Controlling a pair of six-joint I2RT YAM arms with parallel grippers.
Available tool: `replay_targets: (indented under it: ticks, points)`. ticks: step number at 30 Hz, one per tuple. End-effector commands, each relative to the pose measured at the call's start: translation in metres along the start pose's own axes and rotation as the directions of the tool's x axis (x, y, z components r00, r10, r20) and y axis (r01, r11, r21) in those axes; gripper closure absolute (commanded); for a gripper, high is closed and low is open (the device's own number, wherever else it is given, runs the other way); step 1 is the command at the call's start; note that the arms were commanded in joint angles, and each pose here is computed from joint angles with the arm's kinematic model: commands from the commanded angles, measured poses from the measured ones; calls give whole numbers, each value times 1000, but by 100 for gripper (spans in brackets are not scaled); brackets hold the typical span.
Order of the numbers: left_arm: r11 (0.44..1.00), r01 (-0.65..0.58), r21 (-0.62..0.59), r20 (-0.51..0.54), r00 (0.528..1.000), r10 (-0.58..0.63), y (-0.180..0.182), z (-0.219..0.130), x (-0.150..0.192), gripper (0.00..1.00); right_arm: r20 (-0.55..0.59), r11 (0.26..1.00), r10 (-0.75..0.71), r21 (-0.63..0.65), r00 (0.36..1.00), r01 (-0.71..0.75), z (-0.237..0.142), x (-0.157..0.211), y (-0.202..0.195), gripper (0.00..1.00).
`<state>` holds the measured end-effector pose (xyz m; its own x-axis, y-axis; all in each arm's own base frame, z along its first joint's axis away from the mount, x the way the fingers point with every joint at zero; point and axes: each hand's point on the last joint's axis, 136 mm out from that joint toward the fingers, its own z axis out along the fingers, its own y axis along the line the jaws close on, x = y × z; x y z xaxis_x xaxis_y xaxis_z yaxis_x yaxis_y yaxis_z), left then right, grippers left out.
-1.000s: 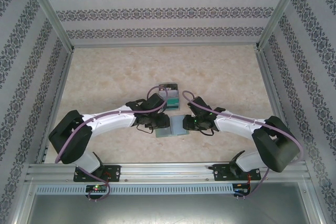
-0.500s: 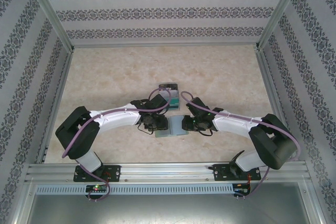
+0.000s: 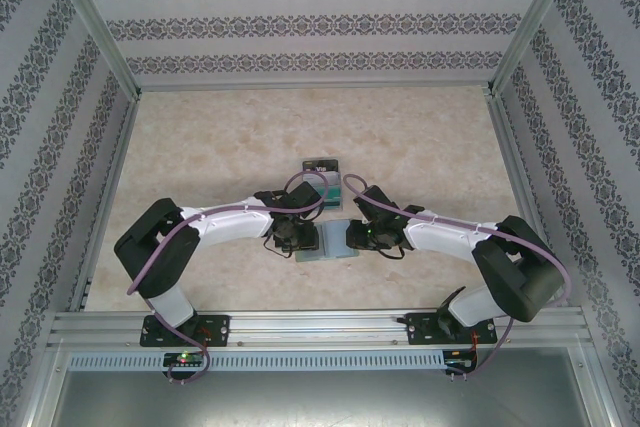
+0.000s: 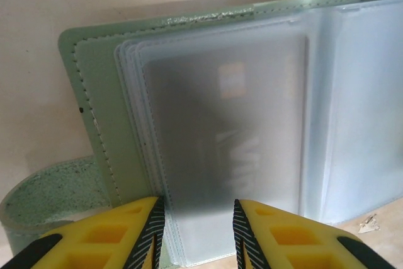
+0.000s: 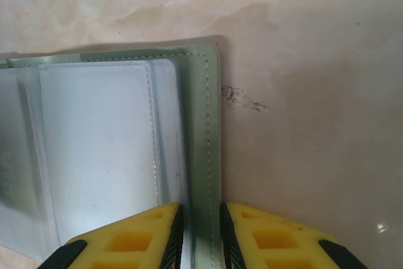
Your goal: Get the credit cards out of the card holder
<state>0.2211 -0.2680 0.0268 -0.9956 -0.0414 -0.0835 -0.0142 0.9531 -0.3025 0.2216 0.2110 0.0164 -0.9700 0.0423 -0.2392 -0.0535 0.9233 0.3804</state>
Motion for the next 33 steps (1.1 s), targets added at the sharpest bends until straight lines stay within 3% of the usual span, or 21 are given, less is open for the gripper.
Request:
replay_targets:
  ticks: [1,22,33]
  points:
    - [999,-38,8,-13,999,38,-6,0,2,65,-22,1000,-3,-13,1000,3,5,4,6,75]
    - [987,-85,137,27,996,82,-29,-9,-2,64,-43,1000,-4,-3,999,4,11,8,6,75]
    - [1000,-17,-7,54,998,17,2,-14,-3,63,-49,1000,-7,1,999,7,12,9,6,75]
